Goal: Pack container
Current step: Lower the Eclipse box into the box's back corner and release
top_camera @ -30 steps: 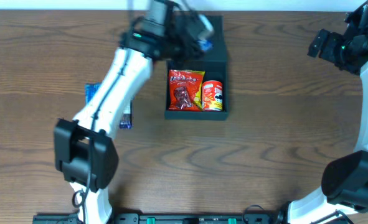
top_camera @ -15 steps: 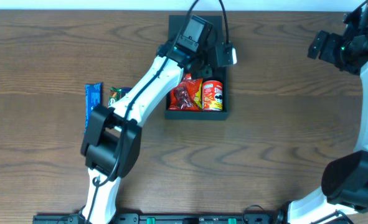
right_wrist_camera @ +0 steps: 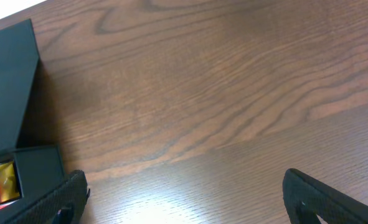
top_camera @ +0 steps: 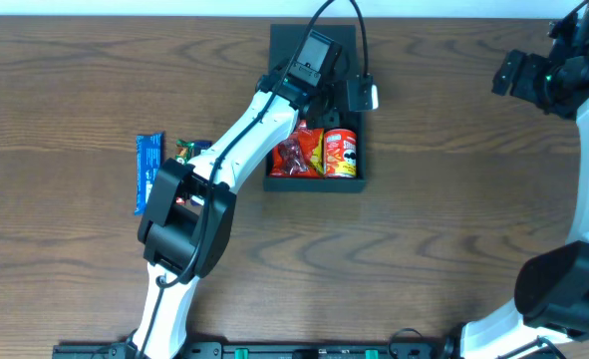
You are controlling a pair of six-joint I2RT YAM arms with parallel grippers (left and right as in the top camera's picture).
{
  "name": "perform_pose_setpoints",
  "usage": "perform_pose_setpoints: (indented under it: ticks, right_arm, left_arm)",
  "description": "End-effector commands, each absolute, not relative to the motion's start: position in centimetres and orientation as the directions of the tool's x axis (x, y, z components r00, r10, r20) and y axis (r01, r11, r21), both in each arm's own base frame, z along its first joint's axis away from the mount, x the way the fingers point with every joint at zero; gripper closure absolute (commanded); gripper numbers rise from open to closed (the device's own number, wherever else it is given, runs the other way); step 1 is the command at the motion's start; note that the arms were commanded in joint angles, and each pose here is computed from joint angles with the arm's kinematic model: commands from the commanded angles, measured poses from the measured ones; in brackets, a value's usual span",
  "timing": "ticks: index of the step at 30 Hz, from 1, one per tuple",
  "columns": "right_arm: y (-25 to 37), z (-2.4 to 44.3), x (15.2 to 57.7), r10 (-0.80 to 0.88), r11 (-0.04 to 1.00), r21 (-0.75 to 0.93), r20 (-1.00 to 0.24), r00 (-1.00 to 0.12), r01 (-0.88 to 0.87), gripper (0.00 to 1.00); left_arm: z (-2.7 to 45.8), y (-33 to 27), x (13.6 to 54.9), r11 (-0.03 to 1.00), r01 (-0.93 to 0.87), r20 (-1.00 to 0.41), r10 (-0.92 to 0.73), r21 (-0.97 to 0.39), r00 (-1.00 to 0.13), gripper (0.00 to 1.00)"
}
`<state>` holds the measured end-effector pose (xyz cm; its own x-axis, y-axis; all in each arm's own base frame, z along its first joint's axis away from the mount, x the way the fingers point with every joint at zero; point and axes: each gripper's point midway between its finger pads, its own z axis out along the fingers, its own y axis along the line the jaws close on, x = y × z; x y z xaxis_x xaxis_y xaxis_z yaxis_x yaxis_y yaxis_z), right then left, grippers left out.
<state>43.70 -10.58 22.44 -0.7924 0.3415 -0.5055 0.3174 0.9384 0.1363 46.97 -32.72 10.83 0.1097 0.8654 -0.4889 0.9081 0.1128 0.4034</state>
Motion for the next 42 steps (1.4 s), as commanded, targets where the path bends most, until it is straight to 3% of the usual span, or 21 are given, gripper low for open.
perform_pose_setpoints:
  ticks: [1, 12, 13, 14, 16, 18, 22, 26, 28, 30, 32, 33, 34, 42]
  right_arm:
    - [-10.7, 23.0, 43.6, 0.321, 0.945, 0.123, -0.519, -0.792, 0.303, 0.01]
    - [-10.7, 23.0, 43.6, 0.322, 0.945, 0.123, -0.519, -0.792, 0.303, 0.01]
    - [-10.7, 23.0, 43.6, 0.322, 0.945, 0.123, -0.519, -0.792, 0.303, 0.01]
    - [-10.7, 23.0, 43.6, 0.322, 0.945, 0.123, -0.518, -0.792, 0.303, 0.01]
    - [-10.7, 22.9, 43.6, 0.322, 0.945, 0.123, -0.517, -0.793, 0.303, 0.01]
    - [-10.7, 22.9, 43.6, 0.322, 0.945, 0.123, -0.517, -0.793, 0.303, 0.01]
    - [-10.7, 22.9, 43.6, 0.322, 0.945, 0.123, -0.517, -0.793, 0.303, 0.01]
    - [-10.7, 22.9, 43.6, 0.322, 0.945, 0.123, -0.517, -0.793, 0.303, 0.01]
    - [-10.7, 22.9, 43.6, 0.322, 0.945, 0.123, -0.517, -0.793, 0.303, 0.01]
    - [-10.7, 22.9, 43.6, 0.322, 0.945, 0.123, -0.517, -0.793, 0.303, 0.01]
    - [-10.7, 22.9, 43.6, 0.322, 0.945, 0.123, -0.517, -0.793, 0.303, 0.01]
    - [-10.7, 22.9, 43.6, 0.322, 0.945, 0.123, -0.517, -0.793, 0.303, 0.01]
    - [-10.7, 22.9, 43.6, 0.322, 0.945, 0.123, -0.517, -0.793, 0.303, 0.01]
    - [-10.7, 23.0, 43.6, 0.322, 0.945, 0.123, -0.518, -0.793, 0.303, 0.01]
  left_arm:
    - [10.6, -33.0, 47.0, 0.101, 0.916, -0.499, 0.859, 0.389, 0.117, 0.95]
    - [10.2, -33.1, 46.1, 0.085, 0.933, -0.510, 0.852, 0.351, 0.114, 0.92]
    - [10.2, -33.1, 46.1, 0.096, 0.934, -0.514, 0.851, 0.345, 0.102, 0.81]
    - [10.3, -33.1, 46.3, 0.119, 0.932, -0.521, 0.850, 0.341, 0.082, 0.60]
    - [10.4, -33.0, 46.8, 0.157, 0.925, -0.525, 0.849, 0.346, 0.052, 0.46]
    - [10.5, -32.8, 47.1, 0.165, 0.920, -0.519, 0.853, 0.356, 0.048, 0.21]
    - [10.6, -33.0, 47.2, 0.166, 0.917, -0.523, 0.851, 0.362, 0.052, 0.02]
    - [10.8, -33.0, 47.5, 0.173, 0.911, -0.525, 0.849, 0.375, 0.055, 0.02]
    - [11.0, -32.5, 48.3, 0.224, 0.892, -0.517, 0.856, 0.392, 0.012, 0.00]
    - [10.9, -31.7, 49.0, 0.251, 0.873, -0.487, 0.873, 0.419, -0.017, 0.16]
    - [10.8, -30.7, 49.6, 0.296, 0.848, -0.462, 0.884, 0.439, -0.069, 0.47]
    - [10.8, -30.3, 49.8, 0.318, 0.839, -0.459, 0.884, 0.441, -0.094, 0.83]
    - [10.7, -30.1, 49.8, 0.345, 0.836, -0.466, 0.876, 0.427, -0.124, 0.94]
    - [9.9, -30.9, 47.9, 0.609, 0.787, -0.589, 0.674, 0.100, -0.446, 0.94]
